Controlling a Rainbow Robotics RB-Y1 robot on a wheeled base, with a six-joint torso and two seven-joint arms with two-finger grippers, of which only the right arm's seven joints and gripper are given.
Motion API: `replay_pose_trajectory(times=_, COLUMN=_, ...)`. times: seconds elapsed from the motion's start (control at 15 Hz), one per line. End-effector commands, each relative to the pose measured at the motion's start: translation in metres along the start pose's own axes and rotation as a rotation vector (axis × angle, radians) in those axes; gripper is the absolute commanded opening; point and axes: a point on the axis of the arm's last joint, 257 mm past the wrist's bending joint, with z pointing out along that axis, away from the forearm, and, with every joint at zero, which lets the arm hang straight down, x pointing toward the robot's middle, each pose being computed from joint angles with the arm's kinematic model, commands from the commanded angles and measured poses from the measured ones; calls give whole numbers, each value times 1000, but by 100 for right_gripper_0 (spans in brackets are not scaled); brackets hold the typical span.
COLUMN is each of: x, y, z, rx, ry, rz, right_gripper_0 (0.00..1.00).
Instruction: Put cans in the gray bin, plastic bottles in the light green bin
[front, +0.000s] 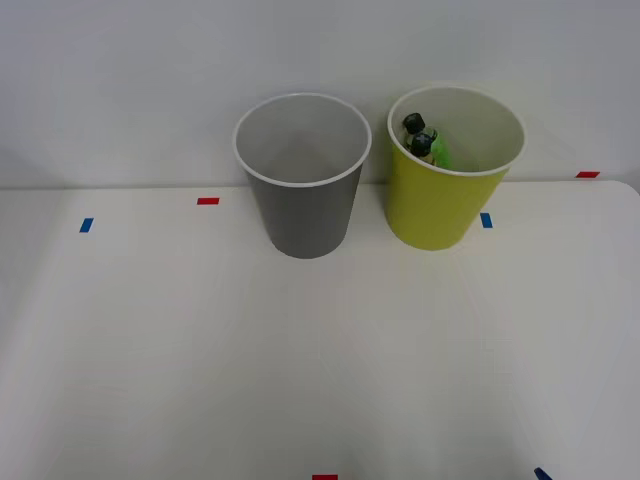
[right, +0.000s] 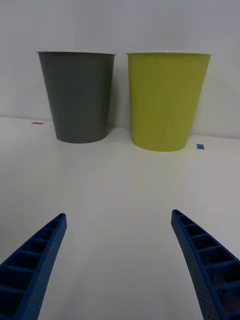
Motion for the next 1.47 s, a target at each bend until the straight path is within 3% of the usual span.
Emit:
replay_pose_trajectory(times=0.07, x=0, y=-1, z=0, rx=1, ry=0, rz=1, right_gripper_0=71)
replay_pose_trajectory(times=1.47, x=0, y=-1, z=0, rx=1, ry=0, rz=1, right_gripper_0=71)
